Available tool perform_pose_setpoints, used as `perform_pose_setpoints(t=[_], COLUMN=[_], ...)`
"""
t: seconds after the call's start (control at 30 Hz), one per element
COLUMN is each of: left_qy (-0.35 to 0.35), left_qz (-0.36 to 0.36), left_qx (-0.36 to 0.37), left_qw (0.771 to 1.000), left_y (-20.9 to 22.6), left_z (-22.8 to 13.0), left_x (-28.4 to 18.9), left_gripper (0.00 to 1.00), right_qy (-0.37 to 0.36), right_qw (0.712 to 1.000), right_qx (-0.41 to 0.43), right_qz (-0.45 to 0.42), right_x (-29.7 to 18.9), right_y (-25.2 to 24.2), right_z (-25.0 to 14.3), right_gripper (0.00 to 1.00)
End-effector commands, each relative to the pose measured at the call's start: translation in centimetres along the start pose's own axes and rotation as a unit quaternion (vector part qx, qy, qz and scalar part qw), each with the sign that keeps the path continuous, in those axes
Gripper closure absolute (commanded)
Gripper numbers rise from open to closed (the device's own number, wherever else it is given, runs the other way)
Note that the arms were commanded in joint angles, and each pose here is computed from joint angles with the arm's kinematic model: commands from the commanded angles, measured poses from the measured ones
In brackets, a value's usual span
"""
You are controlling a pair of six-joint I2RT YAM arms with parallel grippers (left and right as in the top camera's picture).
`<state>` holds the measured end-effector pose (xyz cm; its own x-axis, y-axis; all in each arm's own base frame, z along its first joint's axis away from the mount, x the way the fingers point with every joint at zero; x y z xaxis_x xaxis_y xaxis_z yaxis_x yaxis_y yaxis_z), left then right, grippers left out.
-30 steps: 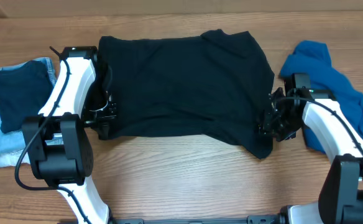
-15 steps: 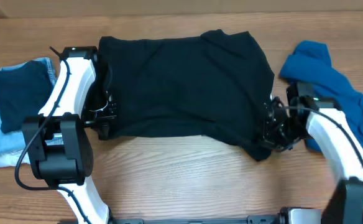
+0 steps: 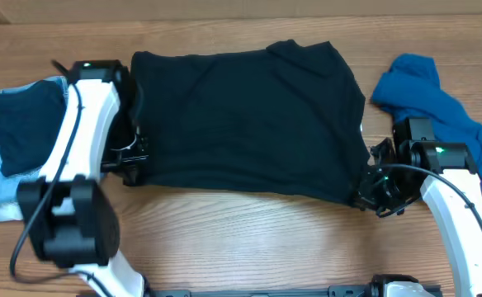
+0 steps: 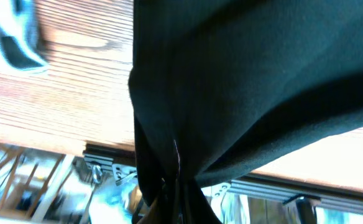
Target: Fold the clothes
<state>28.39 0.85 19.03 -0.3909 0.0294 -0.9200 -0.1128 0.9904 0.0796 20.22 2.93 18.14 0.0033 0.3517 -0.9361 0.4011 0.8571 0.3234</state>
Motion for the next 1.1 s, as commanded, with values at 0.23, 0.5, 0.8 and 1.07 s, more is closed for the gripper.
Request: perform_pose_setpoints(t=[0.23, 0.5, 0.8, 1.07], left_qy=[-0.091, -0.115, -0.368, -0.366], left_qz=[-0.001, -0.004, -0.092, -0.083], left_qx=[-0.036, -0.036, 0.040, 0.078], left_qw=[0.995, 0.993, 0.924, 0.924], left_y=[1.0, 0.9, -2.7, -5.7], left_z=[-4.5, -3.5, 4.5, 13.8], left_x=[-3.5, -3.3, -7.8, -2.6], left_gripper=[0.81, 0.66, 0.96, 0.96], right_qy=[-0.002, 0.006, -0.199, -0.300], right_qw=[1.000, 1.000, 0.964, 0.932], right_qx=[-0.006, 0.007, -0.168, -0.200], right_qz=[-0.008, 0.009, 0.062, 0.032], right_x=[-0.7, -0.7, 1.4, 6.7], right_y=[0.0, 0.3, 4.5, 5.2], right_z=[-0.1, -0.3, 10.5, 20.0], right_gripper=[0.96, 0.70, 0.94, 0.96])
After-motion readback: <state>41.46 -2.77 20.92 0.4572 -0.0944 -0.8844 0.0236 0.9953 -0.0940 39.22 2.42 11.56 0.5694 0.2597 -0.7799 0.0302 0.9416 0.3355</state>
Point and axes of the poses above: each gripper's point midway between its finger pads, its own x axis out along the fingers, its own y axis along the line the jaws close on, z = x × y, the point moved 7 cm from there along -x, back along the fingers, and after that the axes turned 5 degrees about x, right-handed, at the moved point
